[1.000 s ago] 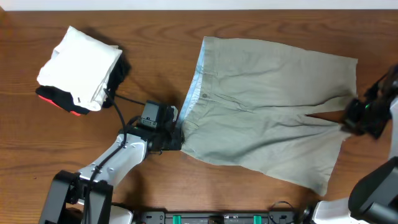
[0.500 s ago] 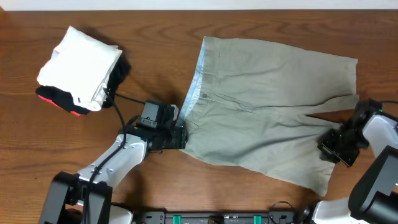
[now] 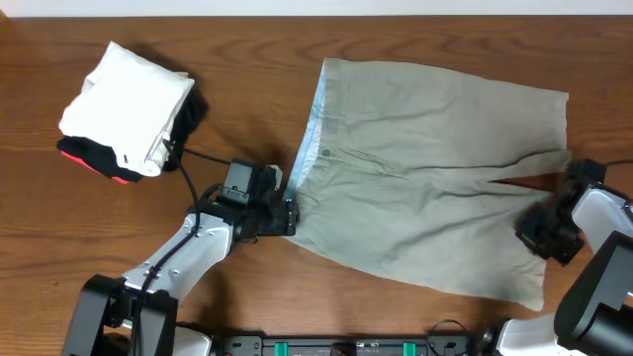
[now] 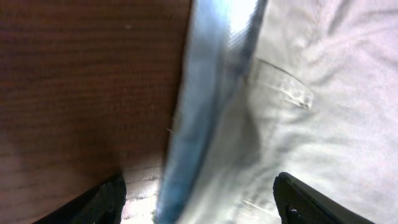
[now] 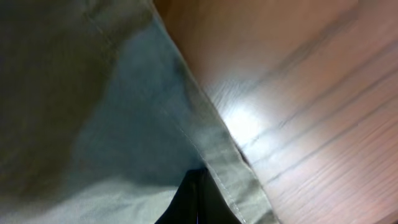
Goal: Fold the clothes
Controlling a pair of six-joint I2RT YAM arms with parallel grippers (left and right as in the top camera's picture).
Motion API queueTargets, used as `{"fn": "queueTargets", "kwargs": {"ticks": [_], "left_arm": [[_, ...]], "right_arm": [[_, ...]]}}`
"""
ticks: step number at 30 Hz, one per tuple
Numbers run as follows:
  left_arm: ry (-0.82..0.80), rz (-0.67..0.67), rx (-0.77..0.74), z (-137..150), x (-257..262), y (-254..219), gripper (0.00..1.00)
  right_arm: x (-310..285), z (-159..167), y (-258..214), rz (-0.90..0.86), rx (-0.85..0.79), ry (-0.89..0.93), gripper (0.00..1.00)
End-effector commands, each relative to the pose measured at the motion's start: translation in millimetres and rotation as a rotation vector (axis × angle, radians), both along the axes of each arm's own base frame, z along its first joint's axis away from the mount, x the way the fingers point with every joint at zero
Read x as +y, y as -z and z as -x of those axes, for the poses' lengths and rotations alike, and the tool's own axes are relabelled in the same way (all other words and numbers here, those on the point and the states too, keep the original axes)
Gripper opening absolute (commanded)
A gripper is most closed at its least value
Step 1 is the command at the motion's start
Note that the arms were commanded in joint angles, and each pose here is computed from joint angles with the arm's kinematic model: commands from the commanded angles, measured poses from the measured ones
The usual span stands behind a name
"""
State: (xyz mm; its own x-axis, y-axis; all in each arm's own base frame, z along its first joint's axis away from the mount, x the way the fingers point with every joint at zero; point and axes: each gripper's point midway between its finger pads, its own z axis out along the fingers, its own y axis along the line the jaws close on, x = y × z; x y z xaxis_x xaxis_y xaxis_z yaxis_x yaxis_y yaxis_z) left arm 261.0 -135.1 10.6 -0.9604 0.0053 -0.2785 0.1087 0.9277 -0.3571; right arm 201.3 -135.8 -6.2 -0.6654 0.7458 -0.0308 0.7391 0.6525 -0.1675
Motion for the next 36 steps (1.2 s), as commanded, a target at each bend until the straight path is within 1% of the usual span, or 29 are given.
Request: {"fn": "queueTargets", "kwargs": {"ticks": [1, 7, 9, 12, 13, 14, 16, 18, 20, 21, 22, 23, 24, 25, 27, 28, 29, 36], "left_arm": [[-0.011, 0.004, -0.05, -8, 1, -9, 0.79], [-0.011, 0.035, -0.144, -26, -5, -26, 0.79], [-0.011, 0.049, -0.186, -35, -8, -36, 0.78], [-0.012, 0.073, -0.259, -51, -13, -54, 0.78], [-0.012, 0.08, -0.28, -55, -14, -60, 0.78], [-0.013, 0.088, -0.302, -60, -16, -65, 0.78], [-0.012, 0.099, -0.338, -69, -19, -75, 0.79], [-0.012, 0.109, -0.368, -75, -21, -83, 0.77], [-0.005, 0.118, -0.403, -82, -23, -92, 0.77], [0.009, 0.126, -0.419, -84, -26, -96, 0.74], [0.025, 0.143, -0.438, -86, -30, -102, 0.72], [0.035, 0.159, -0.447, -88, -33, -106, 0.69], [0.046, 0.177, -0.453, -89, -37, -110, 0.67], [0.06, 0.196, -0.456, -91, -41, -115, 0.66], [0.085, 0.224, -0.448, -94, -50, -121, 0.66], [0.097, 0.234, -0.442, -96, -55, -123, 0.66], [0.108, 0.237, -0.435, -98, -59, -124, 0.66], [0.27, 0.154, -0.338, -111, -88, -102, 0.66]], "right_arm": [[-23, 4, 4, 0.096, 0.02, 0.027, 0.01], [-43, -19, -7, 0.138, -0.064, 0.03, 0.01], [-43, -37, -16, 0.113, -0.117, 0.02, 0.01], [-35, -72, -38, 0.015, -0.233, -0.054, 0.01], [-30, -83, -49, -0.025, -0.266, -0.075, 0.07], [-26, -91, -60, -0.062, -0.292, -0.087, 0.18], [-18, -105, -84, -0.12, -0.337, -0.109, 0.25], [-8, -113, -104, -0.165, -0.359, -0.174, 0.3], [-3, -112, -118, -0.18, -0.339, -0.208, 0.34], [-1, -109, -123, -0.188, -0.324, -0.224, 0.39], [1, -106, -127, -0.192, -0.308, -0.229, 0.48], [2, -104, -129, -0.197, -0.3, -0.229, 0.61], [2, -103, -129, -0.198, -0.298, -0.229, 0.67], [1, -103, -129, -0.198, -0.298, -0.227, 0.71], [-1, -102, -128, -0.19, -0.295, -0.222, 0.86], [-2, -102, -128, -0.19, -0.295, -0.221, 0.96], [-2, -101, -128, -0.191, -0.295, -0.219, 0.99], [-3, -102, -129, -0.19, -0.296, -0.219, 0.99]]}}
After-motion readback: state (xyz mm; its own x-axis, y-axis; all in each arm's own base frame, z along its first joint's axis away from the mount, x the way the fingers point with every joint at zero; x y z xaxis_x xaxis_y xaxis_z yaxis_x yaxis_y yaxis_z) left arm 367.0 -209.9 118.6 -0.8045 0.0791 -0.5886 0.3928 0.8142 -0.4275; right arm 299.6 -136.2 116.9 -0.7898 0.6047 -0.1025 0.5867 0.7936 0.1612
